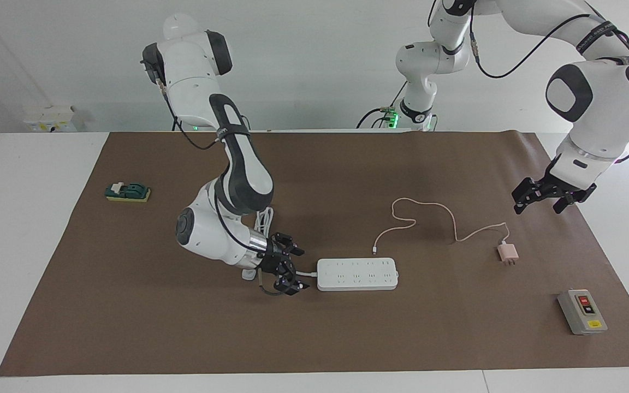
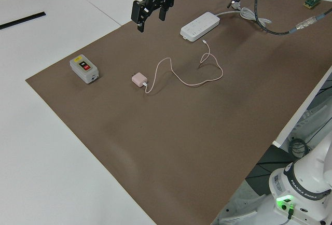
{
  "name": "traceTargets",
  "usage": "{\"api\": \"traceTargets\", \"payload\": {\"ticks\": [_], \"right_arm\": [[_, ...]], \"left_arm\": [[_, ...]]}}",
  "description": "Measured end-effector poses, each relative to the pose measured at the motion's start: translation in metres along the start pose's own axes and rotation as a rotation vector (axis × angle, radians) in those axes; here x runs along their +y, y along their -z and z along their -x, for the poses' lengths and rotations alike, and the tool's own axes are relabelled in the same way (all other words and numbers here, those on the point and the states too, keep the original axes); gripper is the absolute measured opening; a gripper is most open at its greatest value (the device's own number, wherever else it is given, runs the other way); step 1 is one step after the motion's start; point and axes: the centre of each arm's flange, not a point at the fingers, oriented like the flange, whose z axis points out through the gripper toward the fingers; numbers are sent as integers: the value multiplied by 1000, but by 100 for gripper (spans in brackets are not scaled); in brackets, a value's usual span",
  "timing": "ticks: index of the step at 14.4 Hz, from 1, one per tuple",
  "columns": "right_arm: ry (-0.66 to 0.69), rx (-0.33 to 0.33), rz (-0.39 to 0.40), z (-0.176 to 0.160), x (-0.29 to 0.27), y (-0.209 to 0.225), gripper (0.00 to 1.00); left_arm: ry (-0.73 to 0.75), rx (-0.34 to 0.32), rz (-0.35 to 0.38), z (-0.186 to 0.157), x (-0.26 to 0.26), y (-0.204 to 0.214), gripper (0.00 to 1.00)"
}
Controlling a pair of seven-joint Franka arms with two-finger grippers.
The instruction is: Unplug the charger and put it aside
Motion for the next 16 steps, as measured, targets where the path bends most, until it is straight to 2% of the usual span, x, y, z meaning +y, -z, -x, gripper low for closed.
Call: {"api": "traceTargets", "payload": {"ticks": [1,4,8,12,16], "right_arm": [[19,23,19,4,3,10,100],[88,109,87,12,14,44,100],[289,250,187,24,28,74,100],[559,354,281,27,37,111,100],[838,396,401,-1,49,175,100]], "left_arm": [[5,1,0,5,0,10,100],[8,-51,8,26,2,36,100],[44,-74,11,54,-12,67,100],[48,-105,16,72,-8,59,100],[56,-114,16,71,16,53,100]]}}
